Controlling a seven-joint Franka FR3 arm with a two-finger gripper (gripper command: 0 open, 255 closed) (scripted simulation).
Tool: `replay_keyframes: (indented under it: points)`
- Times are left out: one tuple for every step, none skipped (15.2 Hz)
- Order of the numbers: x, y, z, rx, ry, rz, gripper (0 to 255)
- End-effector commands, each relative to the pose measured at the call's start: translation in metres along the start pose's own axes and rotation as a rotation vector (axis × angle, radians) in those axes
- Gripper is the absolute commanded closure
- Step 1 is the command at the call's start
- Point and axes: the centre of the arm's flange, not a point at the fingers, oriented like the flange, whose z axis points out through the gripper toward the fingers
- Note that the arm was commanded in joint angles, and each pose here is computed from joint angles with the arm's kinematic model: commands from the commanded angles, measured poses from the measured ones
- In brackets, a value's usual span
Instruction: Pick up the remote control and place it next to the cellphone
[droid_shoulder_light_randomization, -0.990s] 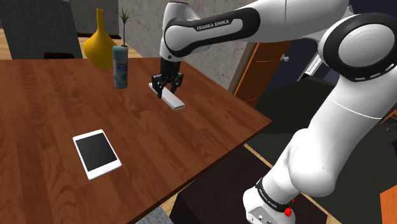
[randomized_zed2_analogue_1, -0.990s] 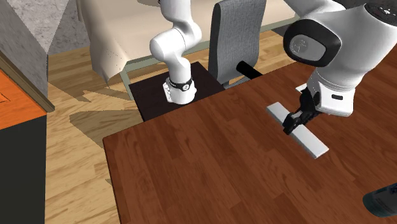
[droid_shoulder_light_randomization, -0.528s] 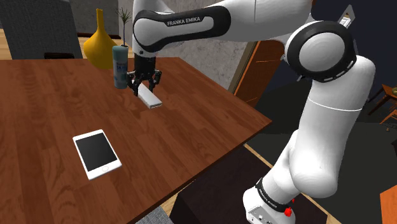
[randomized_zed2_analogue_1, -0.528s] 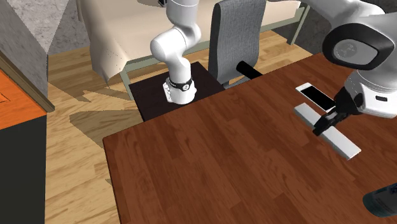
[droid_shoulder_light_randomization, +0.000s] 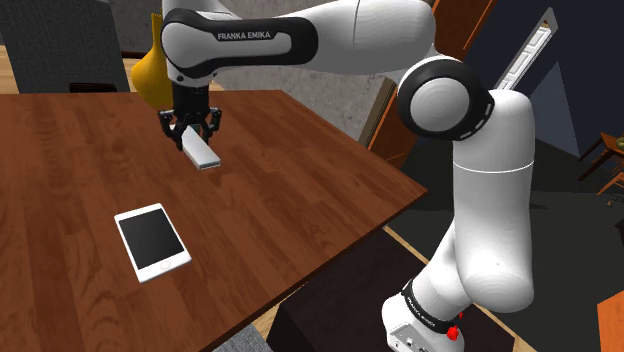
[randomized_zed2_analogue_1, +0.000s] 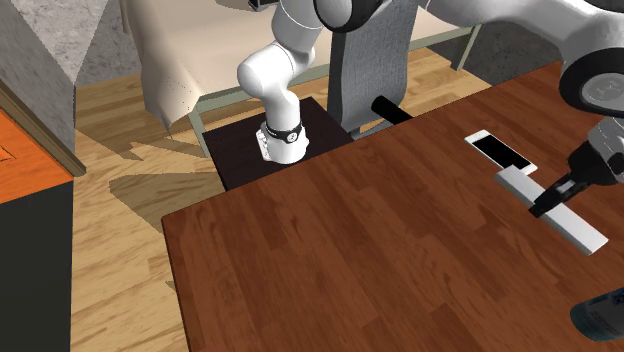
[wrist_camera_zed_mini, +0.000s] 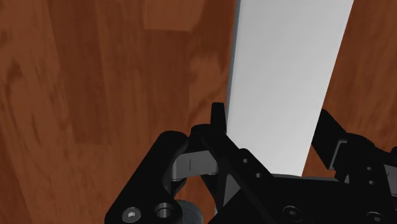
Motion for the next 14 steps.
replay_keyframes:
  points:
    - [0.001, 0.000, 0.010, 0.000, 0.001, 0.000, 255]
    - [0.001, 0.000, 0.015, 0.000, 0.001, 0.000, 255]
    - [0.001, 0.000, 0.021, 0.000, 0.001, 0.000, 255]
    - [0.001, 0.000, 0.026, 0.000, 0.001, 0.000, 255]
    - [0.001, 0.000, 0.031, 0.000, 0.001, 0.000, 255]
    - [0.001, -0.001, 0.036, 0.000, 0.001, 0.000, 255]
    - [0.002, -0.001, 0.042, 0.000, 0.001, 0.000, 255]
    - [0.002, -0.001, 0.047, 0.000, 0.001, 0.000, 255]
    - [0.002, -0.001, 0.052, 0.000, 0.001, 0.000, 255]
    - [0.002, -0.001, 0.057, 0.000, 0.001, 0.000, 255]
    - [0.002, -0.001, 0.063, 0.000, 0.001, 0.000, 255]
    - [0.002, -0.001, 0.067, 0.000, 0.001, 0.000, 255]
    - [0.002, -0.001, 0.067, 0.000, 0.001, 0.000, 255]
    - [0.002, -0.001, 0.067, 0.000, 0.001, 0.000, 255]
